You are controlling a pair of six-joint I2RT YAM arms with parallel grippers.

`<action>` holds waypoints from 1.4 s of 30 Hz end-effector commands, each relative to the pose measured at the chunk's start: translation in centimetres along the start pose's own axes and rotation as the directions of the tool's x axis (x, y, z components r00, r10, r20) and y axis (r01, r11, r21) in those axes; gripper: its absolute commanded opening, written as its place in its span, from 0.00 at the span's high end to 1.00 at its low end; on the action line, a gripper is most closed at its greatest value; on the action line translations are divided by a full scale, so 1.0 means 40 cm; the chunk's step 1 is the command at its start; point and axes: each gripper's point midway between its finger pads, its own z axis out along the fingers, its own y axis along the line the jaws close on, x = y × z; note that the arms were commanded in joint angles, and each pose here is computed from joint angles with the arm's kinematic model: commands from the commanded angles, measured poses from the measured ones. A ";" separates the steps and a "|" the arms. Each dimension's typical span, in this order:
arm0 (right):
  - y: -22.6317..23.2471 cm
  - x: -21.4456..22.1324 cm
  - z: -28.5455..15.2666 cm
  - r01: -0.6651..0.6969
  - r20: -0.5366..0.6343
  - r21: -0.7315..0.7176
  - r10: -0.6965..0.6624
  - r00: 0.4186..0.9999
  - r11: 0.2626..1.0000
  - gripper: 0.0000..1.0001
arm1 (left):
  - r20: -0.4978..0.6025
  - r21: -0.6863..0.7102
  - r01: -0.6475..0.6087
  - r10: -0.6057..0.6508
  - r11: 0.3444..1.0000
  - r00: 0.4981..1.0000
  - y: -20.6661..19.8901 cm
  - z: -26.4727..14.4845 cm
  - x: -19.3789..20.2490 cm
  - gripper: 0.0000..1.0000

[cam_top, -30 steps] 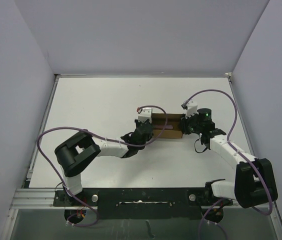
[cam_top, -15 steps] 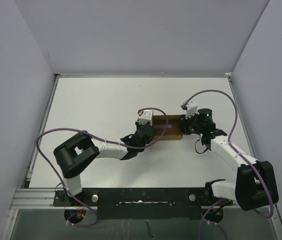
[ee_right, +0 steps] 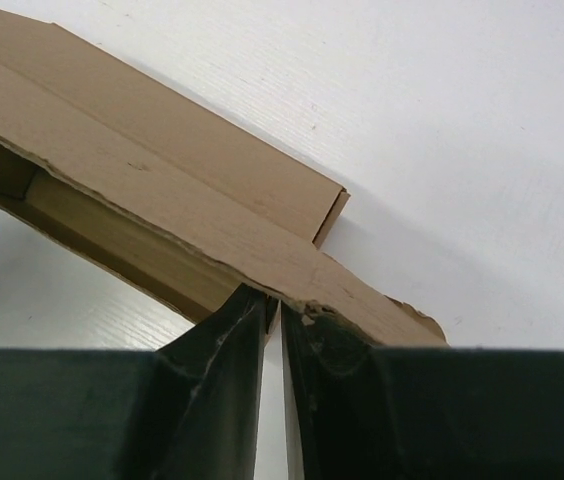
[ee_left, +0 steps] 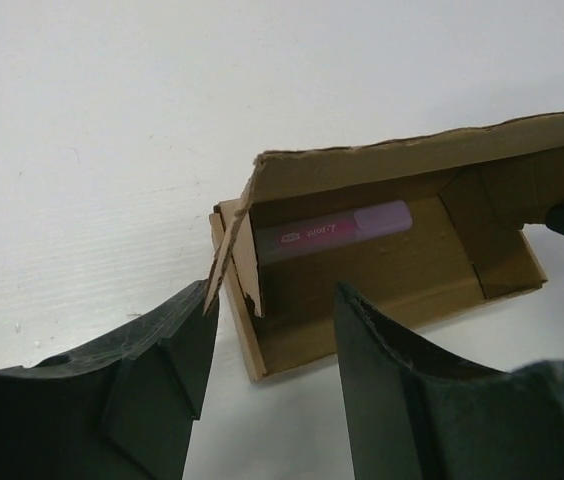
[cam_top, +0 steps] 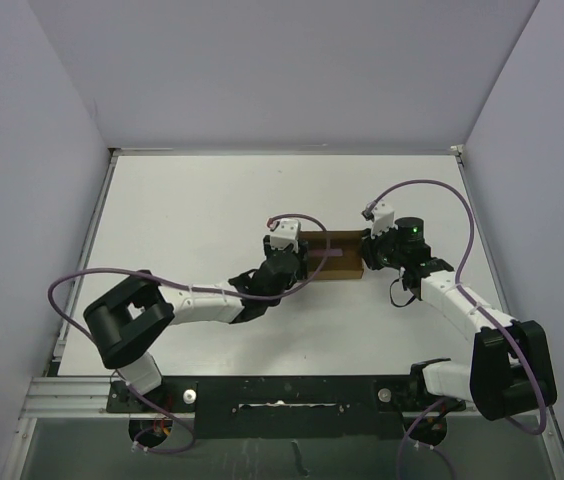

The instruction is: Fold the paper box

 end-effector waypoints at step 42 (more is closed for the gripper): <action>0.003 -0.039 0.003 0.049 0.045 -0.031 -0.047 0.998 0.998 0.88 | -0.259 0.499 0.143 -0.010 0.855 0.966 -0.099 0.081 -0.182 0.52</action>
